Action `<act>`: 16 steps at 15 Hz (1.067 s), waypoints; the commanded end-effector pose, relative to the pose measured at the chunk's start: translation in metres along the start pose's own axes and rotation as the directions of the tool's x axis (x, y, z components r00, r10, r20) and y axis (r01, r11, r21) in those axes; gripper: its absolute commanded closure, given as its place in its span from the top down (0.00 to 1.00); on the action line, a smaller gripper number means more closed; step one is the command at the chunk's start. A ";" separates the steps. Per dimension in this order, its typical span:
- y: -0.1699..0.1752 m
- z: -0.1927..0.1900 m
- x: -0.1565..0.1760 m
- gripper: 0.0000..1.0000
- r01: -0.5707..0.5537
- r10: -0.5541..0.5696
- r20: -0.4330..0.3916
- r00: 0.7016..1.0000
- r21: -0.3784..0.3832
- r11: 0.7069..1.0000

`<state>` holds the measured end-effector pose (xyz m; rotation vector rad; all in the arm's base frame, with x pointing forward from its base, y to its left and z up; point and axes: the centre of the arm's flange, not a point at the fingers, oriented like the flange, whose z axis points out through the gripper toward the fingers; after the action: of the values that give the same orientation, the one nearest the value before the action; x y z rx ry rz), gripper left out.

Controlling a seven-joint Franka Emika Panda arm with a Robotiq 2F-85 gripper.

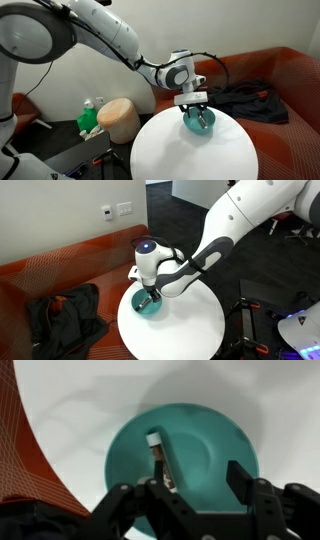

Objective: Put the black marker inside the blue bowl

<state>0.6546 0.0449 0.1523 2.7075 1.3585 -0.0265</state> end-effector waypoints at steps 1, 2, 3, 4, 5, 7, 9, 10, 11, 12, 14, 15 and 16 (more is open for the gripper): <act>-0.020 -0.053 -0.014 0.98 -0.020 0.016 -0.044 0.999 -0.074 0.997; -0.022 -0.063 -0.017 1.00 -0.037 0.034 -0.044 0.998 -0.090 0.995; -0.025 -0.076 -0.022 1.00 -0.048 0.043 -0.051 0.998 -0.100 0.994; -0.029 -0.087 -0.026 1.00 -0.068 0.063 -0.051 0.997 -0.113 0.991; -0.033 -0.096 -0.031 1.00 -0.074 0.068 -0.054 0.996 -0.117 0.990; -0.042 -0.113 -0.040 1.00 -0.098 0.091 -0.055 0.994 -0.138 0.986; -0.052 -0.124 -0.048 1.00 -0.107 0.099 -0.060 0.993 -0.144 0.984; -0.057 -0.128 -0.053 1.00 -0.111 0.103 -0.062 0.993 -0.142 0.984; -0.063 -0.132 -0.057 1.00 -0.112 0.103 -0.068 0.992 -0.139 0.984; -0.039 -0.117 -0.039 1.00 -0.097 0.091 -0.050 0.995 -0.116 0.989; -0.047 -0.123 -0.046 1.00 -0.095 0.090 -0.049 0.995 -0.117 0.989; -0.050 -0.125 -0.048 1.00 -0.095 0.090 -0.049 0.995 -0.117 0.989; -0.051 -0.125 -0.049 1.00 -0.095 0.089 -0.049 0.995 -0.117 0.989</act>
<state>0.5800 0.0492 0.2752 2.6816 1.2032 0.1191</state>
